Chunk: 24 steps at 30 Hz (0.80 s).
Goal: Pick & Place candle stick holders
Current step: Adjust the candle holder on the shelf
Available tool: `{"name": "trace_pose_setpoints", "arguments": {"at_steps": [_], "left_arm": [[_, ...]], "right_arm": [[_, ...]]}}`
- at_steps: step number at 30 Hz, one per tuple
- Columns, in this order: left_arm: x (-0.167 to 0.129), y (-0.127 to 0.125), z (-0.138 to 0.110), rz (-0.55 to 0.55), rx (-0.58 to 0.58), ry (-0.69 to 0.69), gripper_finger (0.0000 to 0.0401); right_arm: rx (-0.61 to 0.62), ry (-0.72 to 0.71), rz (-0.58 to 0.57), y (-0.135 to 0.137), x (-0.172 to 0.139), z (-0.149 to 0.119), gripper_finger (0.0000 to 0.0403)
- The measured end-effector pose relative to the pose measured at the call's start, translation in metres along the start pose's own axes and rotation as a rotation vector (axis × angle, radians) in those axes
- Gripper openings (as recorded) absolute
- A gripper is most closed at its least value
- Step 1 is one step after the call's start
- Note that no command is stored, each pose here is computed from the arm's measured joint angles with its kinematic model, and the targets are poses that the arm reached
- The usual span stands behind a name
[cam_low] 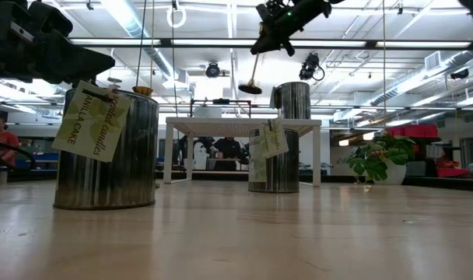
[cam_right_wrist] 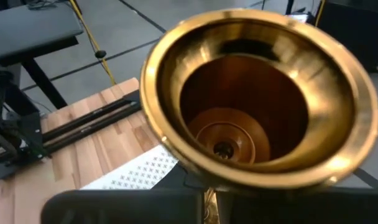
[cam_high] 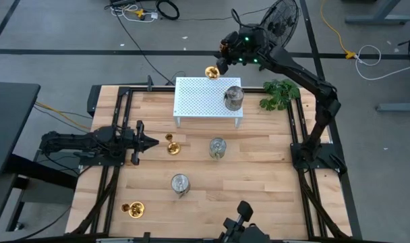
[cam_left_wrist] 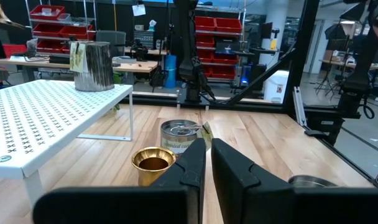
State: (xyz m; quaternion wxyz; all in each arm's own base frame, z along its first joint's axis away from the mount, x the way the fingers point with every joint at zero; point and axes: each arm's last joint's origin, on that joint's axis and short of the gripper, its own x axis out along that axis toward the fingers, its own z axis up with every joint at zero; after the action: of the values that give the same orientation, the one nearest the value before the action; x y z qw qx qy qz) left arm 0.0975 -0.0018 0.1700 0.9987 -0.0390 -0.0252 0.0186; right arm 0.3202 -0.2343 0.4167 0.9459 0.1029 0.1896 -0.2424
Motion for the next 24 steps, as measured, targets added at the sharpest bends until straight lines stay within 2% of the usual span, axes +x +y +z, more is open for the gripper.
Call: {"name": "trace_pose_setpoints", "arguments": {"at_steps": [11,24], "left_arm": [[0.0,0.0,0.0,0.001,0.0,0.0,0.0032],[0.0,0.0,0.0,0.0,0.0,0.0,0.0032]], "right_arm": [[-0.016,-0.001,0.059,0.013,0.026,0.017,0.0009],[-0.024,0.064,0.118,0.027,0.06,-0.001,0.0009]]}}
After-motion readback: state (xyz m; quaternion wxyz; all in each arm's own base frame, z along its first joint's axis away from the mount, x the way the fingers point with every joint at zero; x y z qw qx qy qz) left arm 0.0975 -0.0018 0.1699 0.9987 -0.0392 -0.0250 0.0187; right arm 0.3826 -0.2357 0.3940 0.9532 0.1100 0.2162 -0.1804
